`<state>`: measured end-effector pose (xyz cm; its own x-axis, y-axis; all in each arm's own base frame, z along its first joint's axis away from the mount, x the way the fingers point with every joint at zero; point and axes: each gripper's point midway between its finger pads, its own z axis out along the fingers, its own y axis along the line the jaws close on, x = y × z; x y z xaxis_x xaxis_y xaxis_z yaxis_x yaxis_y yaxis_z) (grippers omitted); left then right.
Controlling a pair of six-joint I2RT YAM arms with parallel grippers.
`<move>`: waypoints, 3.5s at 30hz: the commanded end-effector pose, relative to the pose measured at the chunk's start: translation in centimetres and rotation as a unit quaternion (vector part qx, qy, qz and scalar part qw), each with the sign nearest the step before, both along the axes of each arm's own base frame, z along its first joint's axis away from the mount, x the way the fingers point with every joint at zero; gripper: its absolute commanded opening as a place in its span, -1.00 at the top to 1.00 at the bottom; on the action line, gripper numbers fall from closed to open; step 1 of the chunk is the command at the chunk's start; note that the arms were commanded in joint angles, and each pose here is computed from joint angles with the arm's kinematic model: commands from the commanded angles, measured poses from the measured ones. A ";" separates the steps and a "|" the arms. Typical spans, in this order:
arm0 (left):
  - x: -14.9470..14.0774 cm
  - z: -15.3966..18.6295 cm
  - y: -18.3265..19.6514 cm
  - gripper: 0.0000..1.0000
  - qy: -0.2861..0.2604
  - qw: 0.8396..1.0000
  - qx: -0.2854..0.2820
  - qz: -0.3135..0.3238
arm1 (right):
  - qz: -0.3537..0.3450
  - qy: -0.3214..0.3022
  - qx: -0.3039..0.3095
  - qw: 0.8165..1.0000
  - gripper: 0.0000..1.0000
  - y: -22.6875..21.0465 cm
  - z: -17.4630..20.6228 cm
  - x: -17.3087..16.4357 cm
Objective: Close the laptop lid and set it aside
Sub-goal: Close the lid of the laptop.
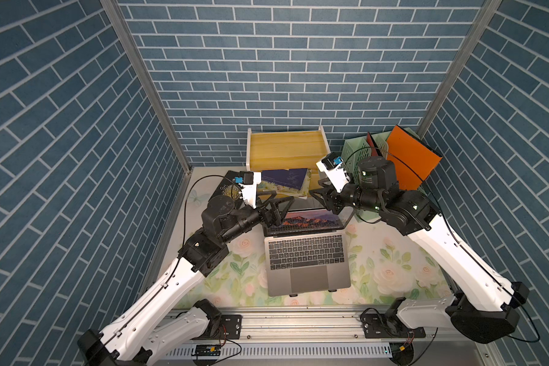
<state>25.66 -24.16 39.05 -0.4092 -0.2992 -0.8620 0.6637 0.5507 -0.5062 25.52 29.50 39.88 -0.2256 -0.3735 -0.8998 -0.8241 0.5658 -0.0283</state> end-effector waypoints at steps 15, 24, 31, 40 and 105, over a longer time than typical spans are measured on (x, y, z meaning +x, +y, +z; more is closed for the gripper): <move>-1.6 0.4 -0.5 -0.81 0.004 0.999 -0.013 -0.035 | 0.010 0.068 -0.061 0.996 0.68 -0.8 -6.1 -1.9; -2.6 1.9 0.4 -0.81 0.007 0.998 -0.048 -0.032 | 0.026 0.086 -0.051 0.995 0.77 -1.3 -6.7 -4.0; -4.4 3.0 -0.2 -0.75 0.038 0.988 -0.119 -0.086 | 0.038 0.127 -0.058 0.989 0.78 -1.8 -9.3 -6.3; -3.6 1.4 2.2 -0.23 0.094 0.985 -0.145 -0.011 | 0.039 0.175 -0.076 0.981 0.78 -2.9 -12.4 -8.8; -6.9 -25.0 -3.0 -0.08 0.303 0.951 0.053 -0.023 | 0.082 0.319 0.116 0.937 0.60 -1.8 -22.6 -13.4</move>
<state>19.18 -28.21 17.40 -0.8376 -0.2362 -0.4926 0.3234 0.5123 -0.7956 11.73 27.48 16.98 -0.6831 -0.3092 -0.6616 -0.7266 0.3793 0.5729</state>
